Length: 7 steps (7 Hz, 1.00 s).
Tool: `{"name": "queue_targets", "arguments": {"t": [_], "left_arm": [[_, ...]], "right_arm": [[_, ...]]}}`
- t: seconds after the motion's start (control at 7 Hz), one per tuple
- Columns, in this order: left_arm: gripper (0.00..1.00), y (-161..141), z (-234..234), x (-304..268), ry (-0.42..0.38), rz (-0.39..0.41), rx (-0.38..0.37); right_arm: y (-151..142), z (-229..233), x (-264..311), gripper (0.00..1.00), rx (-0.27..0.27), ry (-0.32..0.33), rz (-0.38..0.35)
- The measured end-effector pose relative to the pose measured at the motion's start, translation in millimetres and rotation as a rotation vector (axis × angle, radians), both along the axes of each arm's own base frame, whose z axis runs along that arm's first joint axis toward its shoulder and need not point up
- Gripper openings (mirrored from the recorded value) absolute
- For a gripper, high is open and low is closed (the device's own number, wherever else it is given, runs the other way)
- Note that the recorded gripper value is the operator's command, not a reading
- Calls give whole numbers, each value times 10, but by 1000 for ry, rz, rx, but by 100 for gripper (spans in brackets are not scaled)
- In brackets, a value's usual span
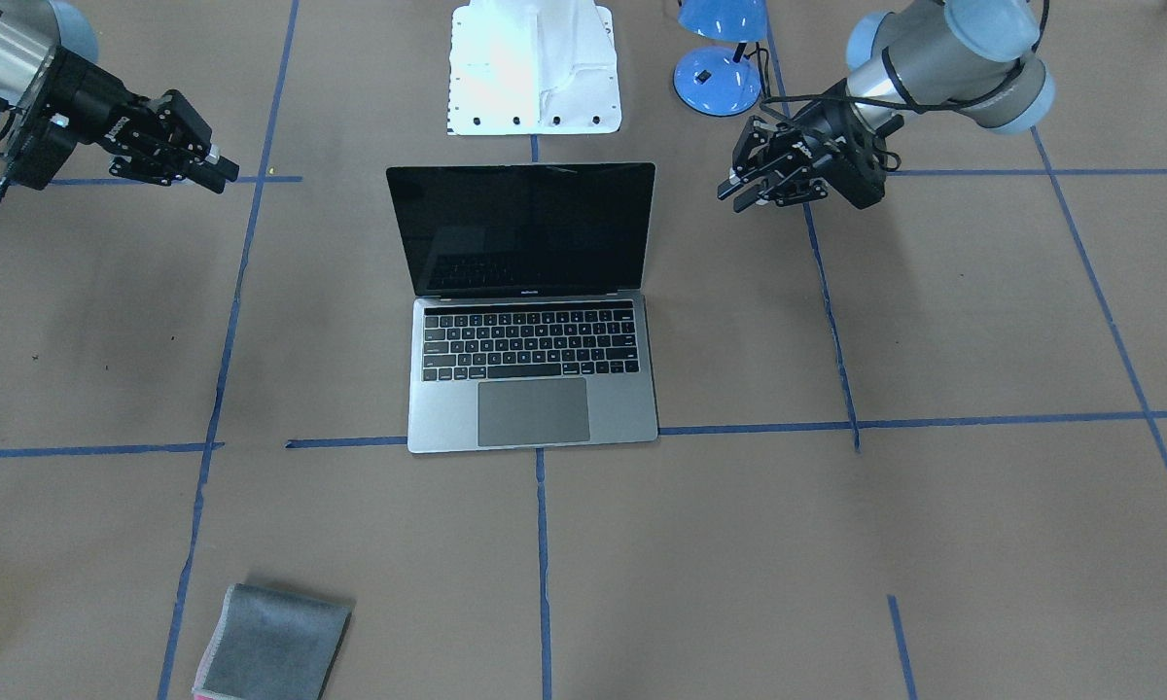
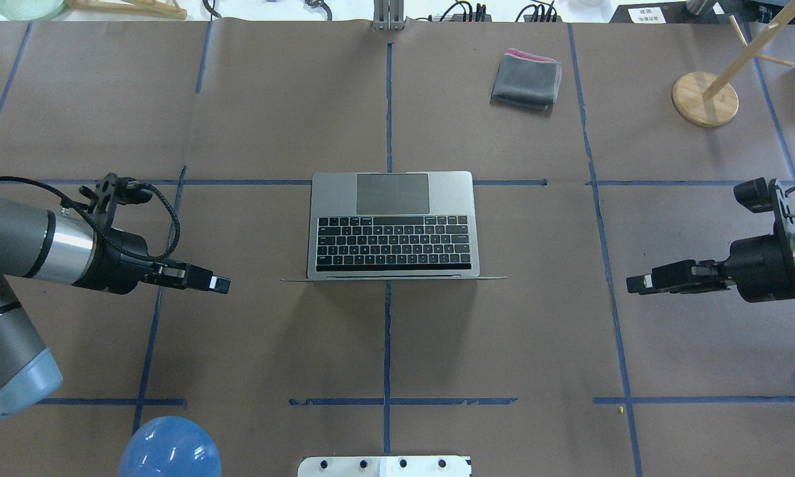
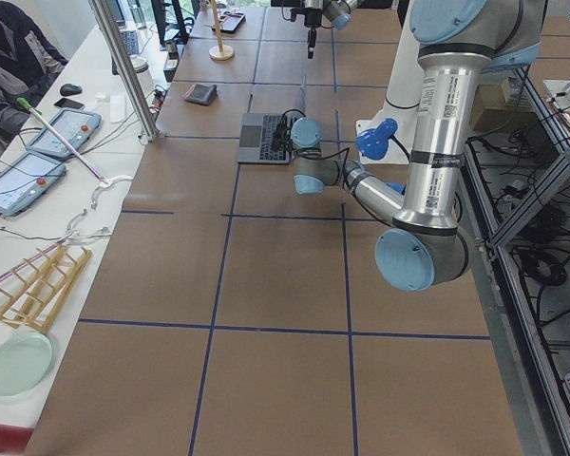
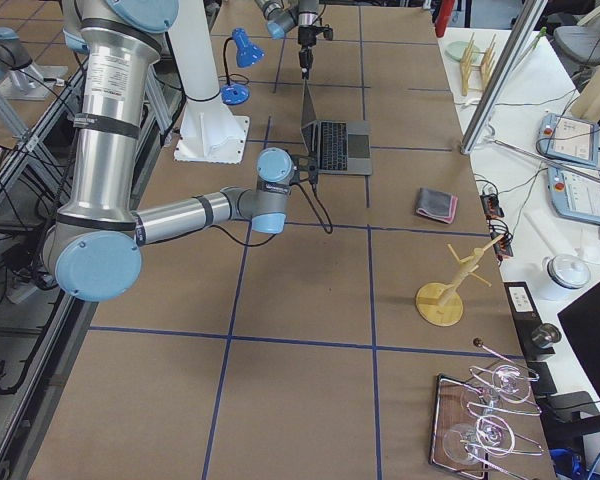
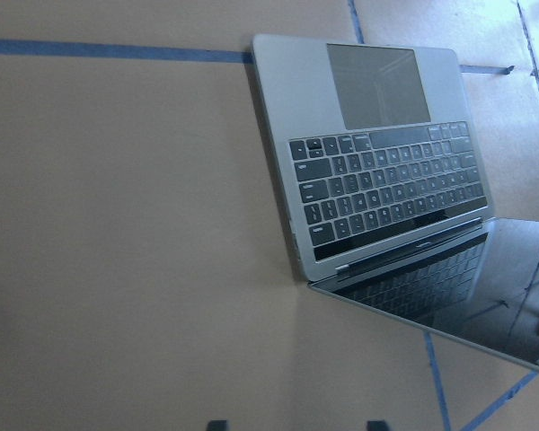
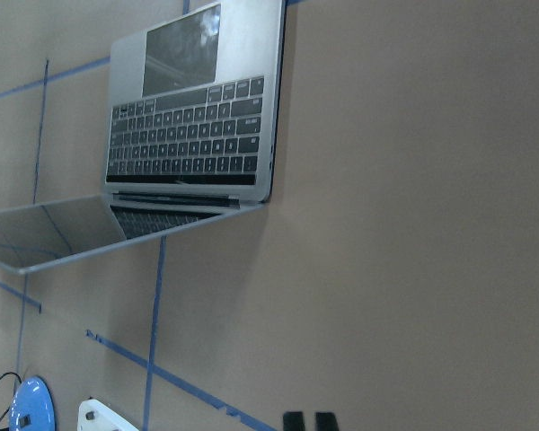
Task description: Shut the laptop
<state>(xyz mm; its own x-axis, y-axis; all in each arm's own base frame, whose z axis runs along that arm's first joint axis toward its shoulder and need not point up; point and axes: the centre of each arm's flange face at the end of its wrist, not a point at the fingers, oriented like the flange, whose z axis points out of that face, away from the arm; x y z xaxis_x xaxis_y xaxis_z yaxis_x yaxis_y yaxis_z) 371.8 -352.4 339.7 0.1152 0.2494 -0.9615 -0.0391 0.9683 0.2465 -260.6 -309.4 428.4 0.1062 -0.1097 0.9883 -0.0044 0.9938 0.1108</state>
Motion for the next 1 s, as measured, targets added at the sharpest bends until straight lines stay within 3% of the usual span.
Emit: {"name": "queue_targets", "arguments": {"t": [0.14, 0.43, 1.0], "left_arm": [[2, 67, -79, 108, 13, 21, 6], [2, 91, -245, 225, 39, 24, -19], [2, 52, -577, 393, 94, -75, -87]], "right_arm": [[211, -4, -272, 3, 20, -3, -13], [512, -143, -662, 1, 66, -39, 62], [418, -721, -756, 1, 108, -161, 244]]}}
